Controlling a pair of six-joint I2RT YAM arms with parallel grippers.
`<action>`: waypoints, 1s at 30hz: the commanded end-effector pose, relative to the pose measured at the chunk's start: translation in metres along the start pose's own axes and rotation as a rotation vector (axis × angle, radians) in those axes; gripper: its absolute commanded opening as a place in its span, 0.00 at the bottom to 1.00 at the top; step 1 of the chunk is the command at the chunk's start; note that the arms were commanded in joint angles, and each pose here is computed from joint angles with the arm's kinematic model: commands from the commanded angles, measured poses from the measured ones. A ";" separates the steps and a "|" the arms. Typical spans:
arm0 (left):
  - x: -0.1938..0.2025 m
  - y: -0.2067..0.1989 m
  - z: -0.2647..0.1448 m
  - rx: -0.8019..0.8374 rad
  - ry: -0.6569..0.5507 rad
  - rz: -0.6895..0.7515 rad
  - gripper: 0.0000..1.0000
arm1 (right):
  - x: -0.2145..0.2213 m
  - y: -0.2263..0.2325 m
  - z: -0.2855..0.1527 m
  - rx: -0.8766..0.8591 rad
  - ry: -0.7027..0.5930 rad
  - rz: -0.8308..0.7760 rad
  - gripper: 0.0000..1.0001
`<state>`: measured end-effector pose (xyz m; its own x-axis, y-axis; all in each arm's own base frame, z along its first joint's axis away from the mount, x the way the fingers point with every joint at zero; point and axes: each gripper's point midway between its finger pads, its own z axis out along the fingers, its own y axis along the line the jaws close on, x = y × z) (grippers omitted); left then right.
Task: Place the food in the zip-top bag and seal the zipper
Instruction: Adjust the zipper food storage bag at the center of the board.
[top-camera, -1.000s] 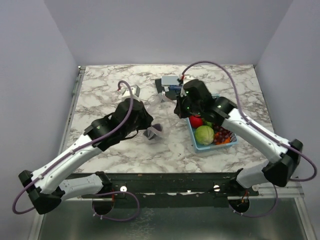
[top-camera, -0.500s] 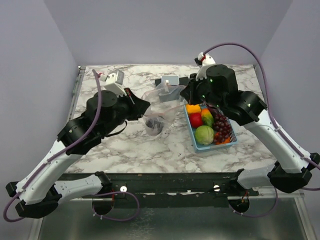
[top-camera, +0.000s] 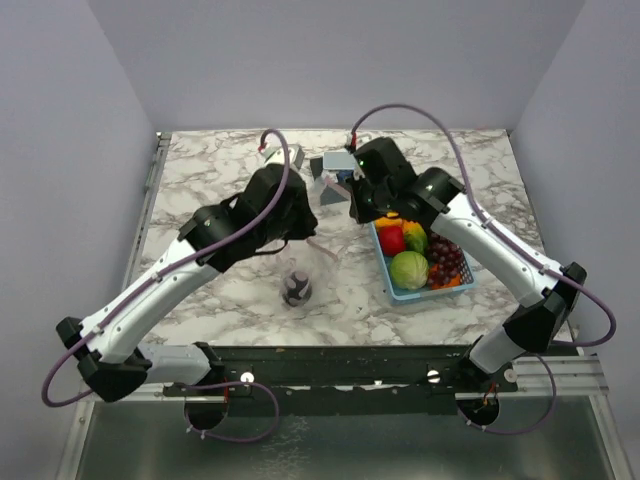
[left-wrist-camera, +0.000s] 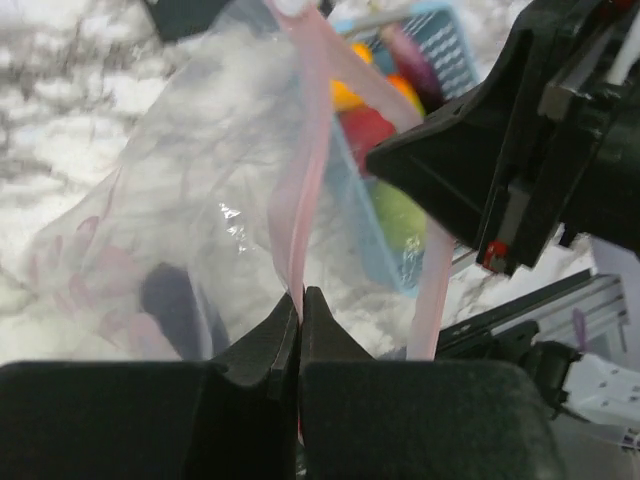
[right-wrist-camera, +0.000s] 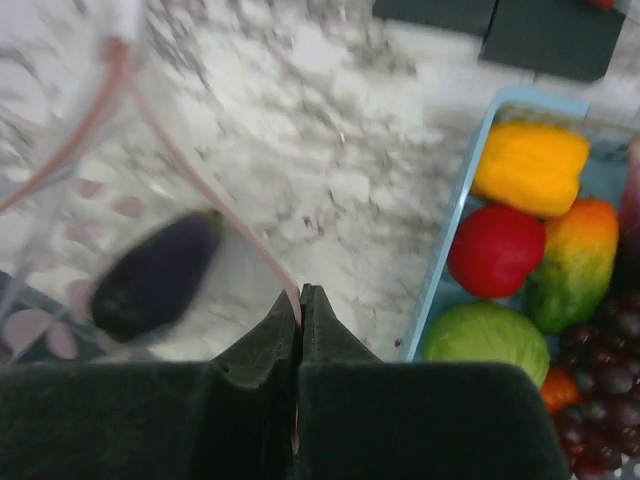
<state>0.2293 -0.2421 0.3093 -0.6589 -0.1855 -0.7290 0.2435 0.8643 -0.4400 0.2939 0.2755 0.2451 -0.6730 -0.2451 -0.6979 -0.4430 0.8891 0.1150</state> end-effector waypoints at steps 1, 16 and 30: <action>-0.099 -0.048 -0.067 0.105 -0.192 0.054 0.00 | -0.120 0.000 -0.123 -0.022 -0.373 0.011 0.01; -0.100 -0.022 -0.026 0.040 -0.196 0.065 0.00 | -0.129 -0.027 -0.114 0.077 -0.406 0.038 0.01; -0.070 -0.002 -0.023 0.030 -0.112 0.031 0.00 | -0.070 -0.026 -0.072 0.063 -0.243 0.047 0.01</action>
<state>0.2617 -0.2276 0.3671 -0.5433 -0.2310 -0.8071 0.2929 0.8488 -0.4402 0.3086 0.2438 0.3481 -0.4889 -0.0850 -0.8682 -0.3899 0.9116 0.1303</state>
